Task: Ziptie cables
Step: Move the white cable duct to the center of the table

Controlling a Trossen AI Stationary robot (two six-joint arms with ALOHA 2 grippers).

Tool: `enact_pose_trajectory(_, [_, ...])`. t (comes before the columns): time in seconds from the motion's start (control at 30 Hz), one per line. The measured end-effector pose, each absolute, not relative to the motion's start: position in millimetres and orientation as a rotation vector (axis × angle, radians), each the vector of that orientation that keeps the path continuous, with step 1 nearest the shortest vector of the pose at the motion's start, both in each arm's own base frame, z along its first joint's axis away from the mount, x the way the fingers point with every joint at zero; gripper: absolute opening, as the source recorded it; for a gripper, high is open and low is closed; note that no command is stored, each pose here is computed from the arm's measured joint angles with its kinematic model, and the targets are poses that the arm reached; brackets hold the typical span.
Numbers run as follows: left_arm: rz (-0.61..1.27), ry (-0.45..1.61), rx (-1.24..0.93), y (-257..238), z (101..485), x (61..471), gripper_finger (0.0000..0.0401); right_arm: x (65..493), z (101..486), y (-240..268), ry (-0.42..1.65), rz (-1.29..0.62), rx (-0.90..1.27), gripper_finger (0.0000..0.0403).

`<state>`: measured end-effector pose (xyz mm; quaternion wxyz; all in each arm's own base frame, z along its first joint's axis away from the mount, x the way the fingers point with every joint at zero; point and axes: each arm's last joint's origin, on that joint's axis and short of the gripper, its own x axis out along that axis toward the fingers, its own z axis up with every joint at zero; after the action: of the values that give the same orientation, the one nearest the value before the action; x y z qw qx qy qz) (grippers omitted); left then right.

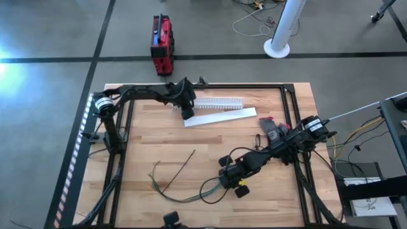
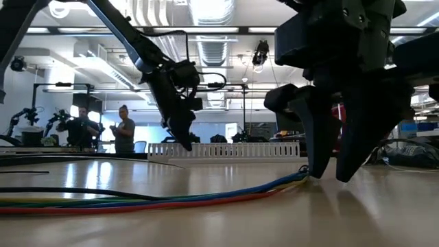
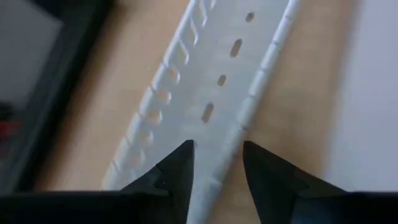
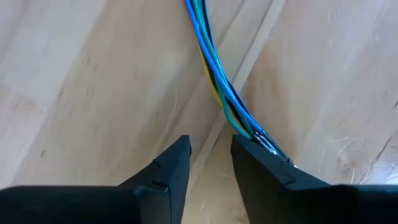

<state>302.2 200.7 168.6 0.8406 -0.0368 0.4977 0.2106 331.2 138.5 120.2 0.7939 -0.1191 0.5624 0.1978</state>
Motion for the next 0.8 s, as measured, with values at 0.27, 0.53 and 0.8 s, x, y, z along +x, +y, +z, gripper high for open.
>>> enact_pose_trajectory(0.27, [0.298, 1.160, -0.052, 195, 153, 305, 0.0051, 332, 121, 140, 1.216, 0.394, -0.203, 0.0086])
enact_pose_trajectory(0.53, [0.247, 1.352, -0.143, 167, 152, 296, 0.0002, 331, 121, 142, 1.215, 0.388, -0.205, 0.0030])
enact_pose_trajectory(0.8, [0.333, 1.274, -0.152, 136, 197, 292, 0.0000, 327, 121, 150, 1.212, 0.400, -0.225, 0.0007])
